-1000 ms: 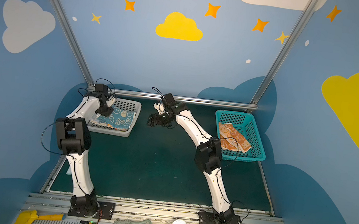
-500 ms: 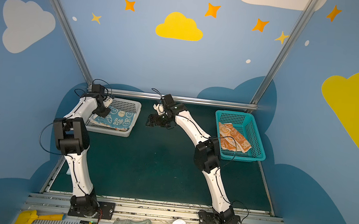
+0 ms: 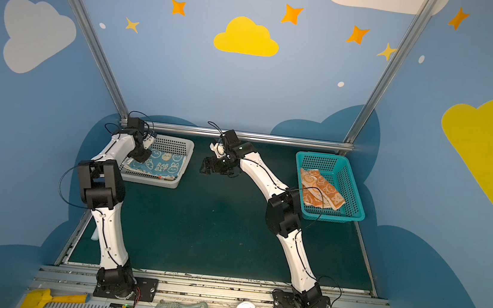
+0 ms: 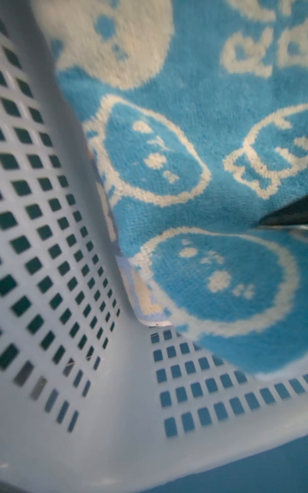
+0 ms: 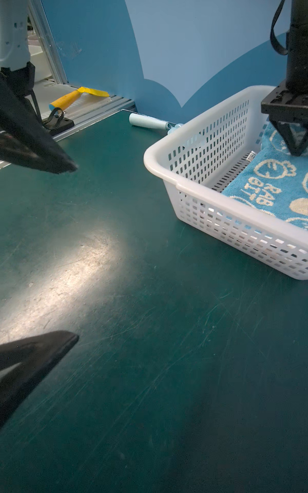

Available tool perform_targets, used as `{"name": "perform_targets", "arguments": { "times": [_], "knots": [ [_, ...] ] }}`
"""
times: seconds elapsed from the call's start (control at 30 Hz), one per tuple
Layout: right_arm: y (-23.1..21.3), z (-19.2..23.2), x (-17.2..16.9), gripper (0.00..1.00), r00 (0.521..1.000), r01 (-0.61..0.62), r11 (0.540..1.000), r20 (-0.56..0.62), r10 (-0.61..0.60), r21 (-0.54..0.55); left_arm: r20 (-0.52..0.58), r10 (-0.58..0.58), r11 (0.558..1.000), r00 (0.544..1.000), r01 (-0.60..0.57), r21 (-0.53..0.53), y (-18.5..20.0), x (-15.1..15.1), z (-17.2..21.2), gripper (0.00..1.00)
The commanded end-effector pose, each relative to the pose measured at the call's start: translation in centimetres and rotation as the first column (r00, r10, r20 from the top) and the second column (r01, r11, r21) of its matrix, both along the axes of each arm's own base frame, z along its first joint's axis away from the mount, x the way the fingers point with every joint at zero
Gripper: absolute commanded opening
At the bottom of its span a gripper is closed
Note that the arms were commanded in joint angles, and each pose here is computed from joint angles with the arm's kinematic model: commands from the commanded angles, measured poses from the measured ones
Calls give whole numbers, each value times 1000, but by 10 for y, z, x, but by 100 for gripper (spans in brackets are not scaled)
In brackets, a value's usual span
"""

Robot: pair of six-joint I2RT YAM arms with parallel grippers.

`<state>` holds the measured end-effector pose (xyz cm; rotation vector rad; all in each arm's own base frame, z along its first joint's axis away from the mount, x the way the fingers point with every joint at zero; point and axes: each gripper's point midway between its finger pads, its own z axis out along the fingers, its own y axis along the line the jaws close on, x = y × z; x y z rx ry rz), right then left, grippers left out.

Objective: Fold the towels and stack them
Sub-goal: 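Lower the towel into the white basket and open the left gripper, then raise the left gripper from the basket while the right gripper reaches into the teal basket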

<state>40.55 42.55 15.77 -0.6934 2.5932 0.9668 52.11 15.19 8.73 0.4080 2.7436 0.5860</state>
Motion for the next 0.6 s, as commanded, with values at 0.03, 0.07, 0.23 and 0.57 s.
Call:
{"name": "perform_targets", "arguments": {
  "times": [0.03,0.07,0.23,0.57],
  "knots": [
    [-10,24,2,91,999,16,1000,32,-16,2,79,73,991,994,-82,110,22,2,32,75],
    [-13,28,2,91,999,27,1000,28,-27,1,106,80,988,991,-92,122,23,1,42,88],
    [-40,50,-1,91,995,84,996,50,-82,-31,247,59,986,967,-95,138,4,-1,109,100],
    [-201,97,18,92,866,484,845,266,-424,-229,558,-265,962,786,172,213,-153,-4,218,100]
  ]
}}
